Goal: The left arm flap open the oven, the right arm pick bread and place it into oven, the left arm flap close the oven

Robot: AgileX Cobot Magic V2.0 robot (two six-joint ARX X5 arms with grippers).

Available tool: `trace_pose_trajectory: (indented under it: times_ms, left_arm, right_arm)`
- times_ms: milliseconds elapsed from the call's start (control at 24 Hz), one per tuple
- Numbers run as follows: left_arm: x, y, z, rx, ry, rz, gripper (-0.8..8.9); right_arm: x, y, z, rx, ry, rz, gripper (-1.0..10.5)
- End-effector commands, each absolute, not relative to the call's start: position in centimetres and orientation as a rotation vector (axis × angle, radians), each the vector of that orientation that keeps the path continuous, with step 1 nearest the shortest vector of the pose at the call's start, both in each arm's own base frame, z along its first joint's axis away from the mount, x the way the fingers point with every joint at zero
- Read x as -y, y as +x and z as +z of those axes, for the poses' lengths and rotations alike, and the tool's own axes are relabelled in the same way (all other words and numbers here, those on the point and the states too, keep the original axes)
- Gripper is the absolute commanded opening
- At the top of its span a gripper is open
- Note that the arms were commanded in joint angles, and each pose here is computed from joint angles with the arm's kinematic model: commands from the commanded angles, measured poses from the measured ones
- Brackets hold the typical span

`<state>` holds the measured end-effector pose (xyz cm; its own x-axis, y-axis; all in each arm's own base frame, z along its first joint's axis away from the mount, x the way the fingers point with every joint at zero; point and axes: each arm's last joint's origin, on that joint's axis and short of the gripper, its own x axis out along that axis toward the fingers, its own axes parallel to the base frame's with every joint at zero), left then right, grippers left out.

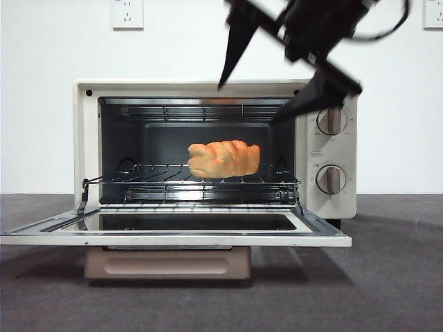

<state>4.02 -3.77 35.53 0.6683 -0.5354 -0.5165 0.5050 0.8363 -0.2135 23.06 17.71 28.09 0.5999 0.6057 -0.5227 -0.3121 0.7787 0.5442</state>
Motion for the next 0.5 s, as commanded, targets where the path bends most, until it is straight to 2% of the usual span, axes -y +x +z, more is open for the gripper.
trace_pose_trajectory:
  times_ms: [42,208,417,500]
  left_arm:
    - [3.9,4.2,36.2,-0.581,-0.088,-0.575,0.12]
    - [4.7,4.8,36.2,-0.612,-0.106,-0.578,0.12]
    - [6.9,6.3,36.4,-0.687,-0.134,-0.699,0.12]
    - [7.9,7.2,36.1,-0.725,-0.115,-0.703,0.12]
  right_arm:
    - [-16.9,21.3,30.0,-0.740,0.336,0.653,4.3]
    - [-15.0,18.4,31.9,-0.750,0.272,0.741,4.3]
    - [-12.4,14.6,33.8,-0.735,0.204,0.853,4.3]
    - [-11.3,13.3,34.4,-0.712,0.173,0.871,4.3]
